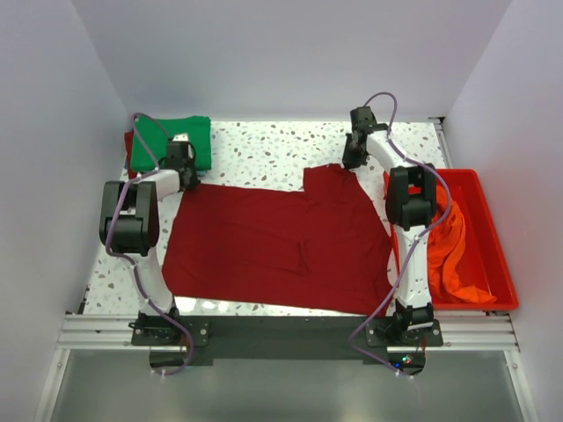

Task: Fold and stack the t-shirts
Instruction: Fold the tshirt

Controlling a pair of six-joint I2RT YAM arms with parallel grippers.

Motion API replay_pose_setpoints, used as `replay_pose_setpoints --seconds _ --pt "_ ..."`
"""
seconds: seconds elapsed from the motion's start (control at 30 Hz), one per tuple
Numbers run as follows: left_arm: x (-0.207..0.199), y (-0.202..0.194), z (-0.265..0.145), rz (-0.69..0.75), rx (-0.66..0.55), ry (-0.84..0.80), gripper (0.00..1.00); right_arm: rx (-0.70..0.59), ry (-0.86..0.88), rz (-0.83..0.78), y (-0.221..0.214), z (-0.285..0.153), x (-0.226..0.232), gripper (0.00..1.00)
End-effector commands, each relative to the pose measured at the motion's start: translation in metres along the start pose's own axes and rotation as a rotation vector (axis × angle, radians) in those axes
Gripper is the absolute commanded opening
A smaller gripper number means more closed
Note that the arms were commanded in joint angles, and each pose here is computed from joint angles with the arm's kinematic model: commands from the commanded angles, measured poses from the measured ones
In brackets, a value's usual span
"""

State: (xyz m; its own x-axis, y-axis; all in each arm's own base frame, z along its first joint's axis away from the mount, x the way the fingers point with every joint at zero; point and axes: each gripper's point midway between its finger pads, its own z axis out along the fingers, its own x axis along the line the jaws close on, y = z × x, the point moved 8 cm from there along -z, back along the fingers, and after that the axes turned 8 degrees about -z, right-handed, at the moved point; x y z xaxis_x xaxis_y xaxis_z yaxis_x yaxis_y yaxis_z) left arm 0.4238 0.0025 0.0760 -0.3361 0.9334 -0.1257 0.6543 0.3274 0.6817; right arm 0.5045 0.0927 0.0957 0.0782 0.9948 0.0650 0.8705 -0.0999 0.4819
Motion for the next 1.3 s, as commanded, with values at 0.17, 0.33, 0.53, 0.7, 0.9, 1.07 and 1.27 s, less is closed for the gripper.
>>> replay_pose_setpoints --seconds 0.17,0.33,0.53,0.7,0.9,1.07,1.27 --pt "-0.001 -0.003 -0.003 -0.002 0.02 0.009 0.03 -0.027 0.017 0.009 0.011 -0.01 0.003 0.01" --pt "-0.004 0.001 -0.007 -0.005 0.013 -0.011 0.0 -0.039 0.026 0.013 0.015 -0.015 0.005 0.0" --pt "-0.01 0.02 -0.024 -0.027 -0.041 -0.046 0.0 -0.072 0.036 0.015 0.024 -0.032 0.006 0.0" --pt "-0.011 0.029 -0.037 -0.04 -0.076 -0.057 0.0 -0.118 0.038 0.019 0.035 -0.049 0.007 0.0" --pt "-0.011 0.042 -0.046 -0.036 -0.107 -0.051 0.0 -0.165 0.004 0.058 0.052 -0.064 -0.004 0.0" --pt "-0.017 0.051 -0.045 -0.034 -0.104 -0.079 0.0 -0.183 0.022 0.089 0.061 -0.062 -0.006 0.0" --pt "-0.024 0.066 -0.042 -0.032 -0.114 -0.097 0.0 -0.248 0.057 0.119 0.084 -0.071 -0.004 0.0"
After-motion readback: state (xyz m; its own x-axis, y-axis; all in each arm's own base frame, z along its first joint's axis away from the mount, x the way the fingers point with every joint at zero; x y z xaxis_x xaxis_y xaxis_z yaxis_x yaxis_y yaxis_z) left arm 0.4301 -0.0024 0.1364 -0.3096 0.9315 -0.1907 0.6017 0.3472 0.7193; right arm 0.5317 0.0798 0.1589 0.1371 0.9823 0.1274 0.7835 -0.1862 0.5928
